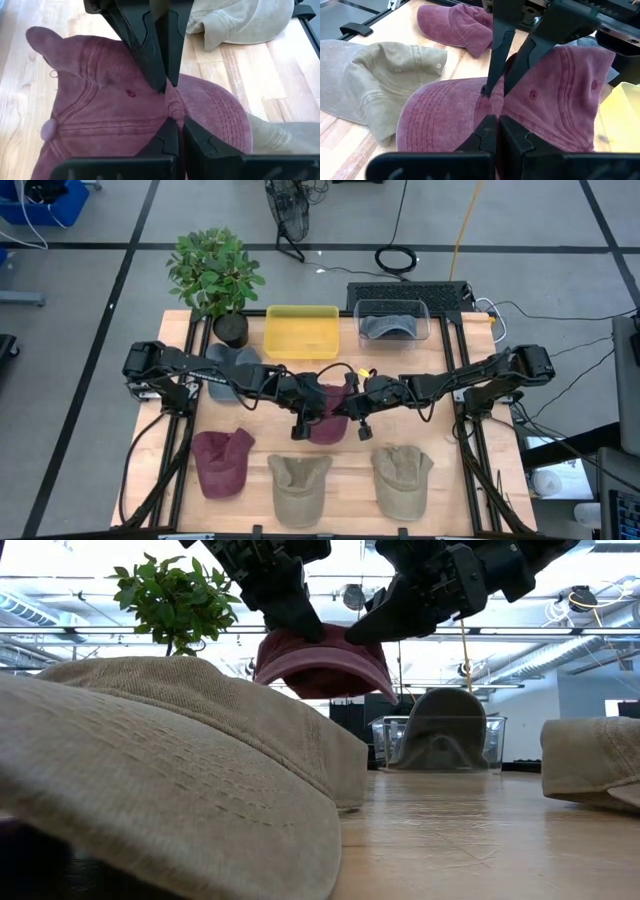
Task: Pick & Place hat
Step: Put the right red cap into the yellow bin
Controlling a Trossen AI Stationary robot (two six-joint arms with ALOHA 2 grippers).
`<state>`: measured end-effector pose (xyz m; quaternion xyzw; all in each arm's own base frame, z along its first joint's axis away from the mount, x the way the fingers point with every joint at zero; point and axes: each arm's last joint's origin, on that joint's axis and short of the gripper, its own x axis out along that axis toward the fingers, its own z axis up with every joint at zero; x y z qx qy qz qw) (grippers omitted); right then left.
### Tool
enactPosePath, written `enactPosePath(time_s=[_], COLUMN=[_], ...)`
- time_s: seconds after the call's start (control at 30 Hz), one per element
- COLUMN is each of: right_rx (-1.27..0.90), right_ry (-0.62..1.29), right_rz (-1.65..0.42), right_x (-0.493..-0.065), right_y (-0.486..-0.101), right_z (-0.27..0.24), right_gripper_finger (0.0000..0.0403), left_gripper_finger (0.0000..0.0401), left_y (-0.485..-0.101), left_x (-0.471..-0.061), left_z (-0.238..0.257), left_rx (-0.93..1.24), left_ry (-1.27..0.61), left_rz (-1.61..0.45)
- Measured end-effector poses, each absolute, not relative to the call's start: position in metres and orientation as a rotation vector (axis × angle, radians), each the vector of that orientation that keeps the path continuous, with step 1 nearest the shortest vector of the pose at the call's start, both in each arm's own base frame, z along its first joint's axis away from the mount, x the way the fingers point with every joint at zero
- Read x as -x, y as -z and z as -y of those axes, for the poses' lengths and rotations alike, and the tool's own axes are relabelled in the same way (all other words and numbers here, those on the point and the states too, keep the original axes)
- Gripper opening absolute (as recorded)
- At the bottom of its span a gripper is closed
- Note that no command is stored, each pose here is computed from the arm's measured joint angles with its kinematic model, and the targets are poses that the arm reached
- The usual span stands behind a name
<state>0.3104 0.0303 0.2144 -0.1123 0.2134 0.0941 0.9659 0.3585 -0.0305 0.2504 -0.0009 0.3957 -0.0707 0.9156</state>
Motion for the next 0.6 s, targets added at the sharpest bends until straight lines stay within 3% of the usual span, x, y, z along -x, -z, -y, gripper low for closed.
enactPosePath(time_s=[0.3, 0.6], right_rx=[0.227, 0.199], right_ry=[-0.187, -0.182], right_rz=[-0.415, -0.418], right_x=[-0.311, -0.311], right_y=[-0.216, -0.216], right_z=[-0.030, -0.031], right_gripper_finger=[0.0027, 0.0099], left_gripper_finger=[0.0007, 0.0015], left_y=[-0.248, -0.241], left_x=[-0.356, -0.349], left_z=[0.027, 0.004], left_rx=[-0.028, -0.101], left_ry=[0.119, -0.039], left_rz=[-0.852, -0.961])
